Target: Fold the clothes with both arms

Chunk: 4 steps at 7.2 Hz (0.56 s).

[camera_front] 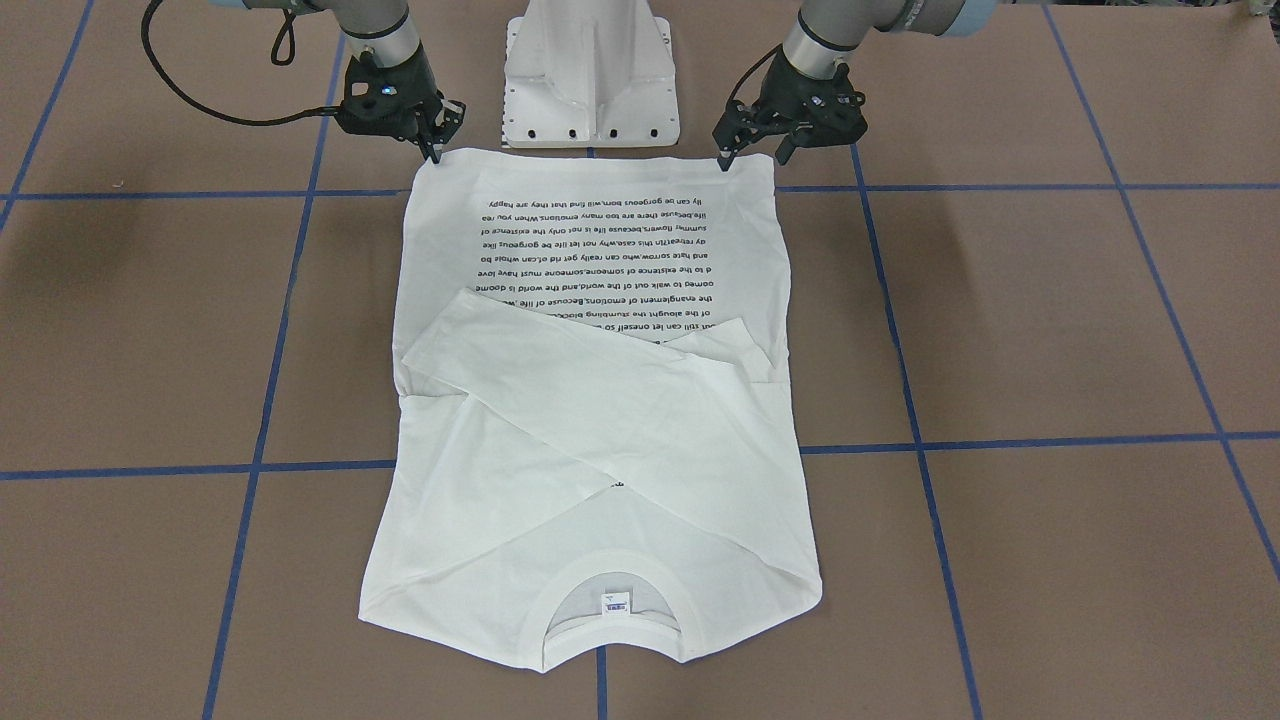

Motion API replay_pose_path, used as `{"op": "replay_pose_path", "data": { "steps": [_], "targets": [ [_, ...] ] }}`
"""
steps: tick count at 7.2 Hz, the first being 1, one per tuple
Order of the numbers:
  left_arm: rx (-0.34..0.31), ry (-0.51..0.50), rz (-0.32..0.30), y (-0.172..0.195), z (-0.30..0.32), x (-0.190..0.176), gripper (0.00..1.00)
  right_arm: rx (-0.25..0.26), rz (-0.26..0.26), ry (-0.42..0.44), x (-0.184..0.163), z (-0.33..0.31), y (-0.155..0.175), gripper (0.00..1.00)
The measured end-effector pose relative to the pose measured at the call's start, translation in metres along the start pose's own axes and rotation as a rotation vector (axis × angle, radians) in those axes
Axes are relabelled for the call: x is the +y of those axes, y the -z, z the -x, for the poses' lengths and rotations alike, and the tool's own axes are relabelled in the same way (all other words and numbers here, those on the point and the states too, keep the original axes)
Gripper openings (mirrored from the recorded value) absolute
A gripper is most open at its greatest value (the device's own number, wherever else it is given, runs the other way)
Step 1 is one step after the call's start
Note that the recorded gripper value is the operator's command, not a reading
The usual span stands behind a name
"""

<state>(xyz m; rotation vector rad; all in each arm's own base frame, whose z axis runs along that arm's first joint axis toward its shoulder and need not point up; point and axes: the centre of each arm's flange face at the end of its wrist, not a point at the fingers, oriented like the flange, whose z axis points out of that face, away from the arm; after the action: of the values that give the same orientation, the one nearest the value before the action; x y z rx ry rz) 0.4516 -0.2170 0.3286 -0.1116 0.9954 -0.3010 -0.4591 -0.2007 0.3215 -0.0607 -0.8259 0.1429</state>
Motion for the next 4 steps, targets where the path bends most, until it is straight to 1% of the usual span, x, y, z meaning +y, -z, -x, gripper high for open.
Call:
{"op": "replay_pose_path", "data": {
  "steps": [2, 4],
  "targets": [
    [-0.056, 0.001, -0.018, -0.019, 0.013, 0.012, 0.9, 0.001, -0.005, -0.006, -0.004, -0.001, 0.0, 0.0],
    [-0.088, -0.012, -0.01, -0.032, 0.021, 0.023, 0.82, 0.0, -0.009, -0.009, -0.006, -0.001, 0.001, 0.0]
  ]
}}
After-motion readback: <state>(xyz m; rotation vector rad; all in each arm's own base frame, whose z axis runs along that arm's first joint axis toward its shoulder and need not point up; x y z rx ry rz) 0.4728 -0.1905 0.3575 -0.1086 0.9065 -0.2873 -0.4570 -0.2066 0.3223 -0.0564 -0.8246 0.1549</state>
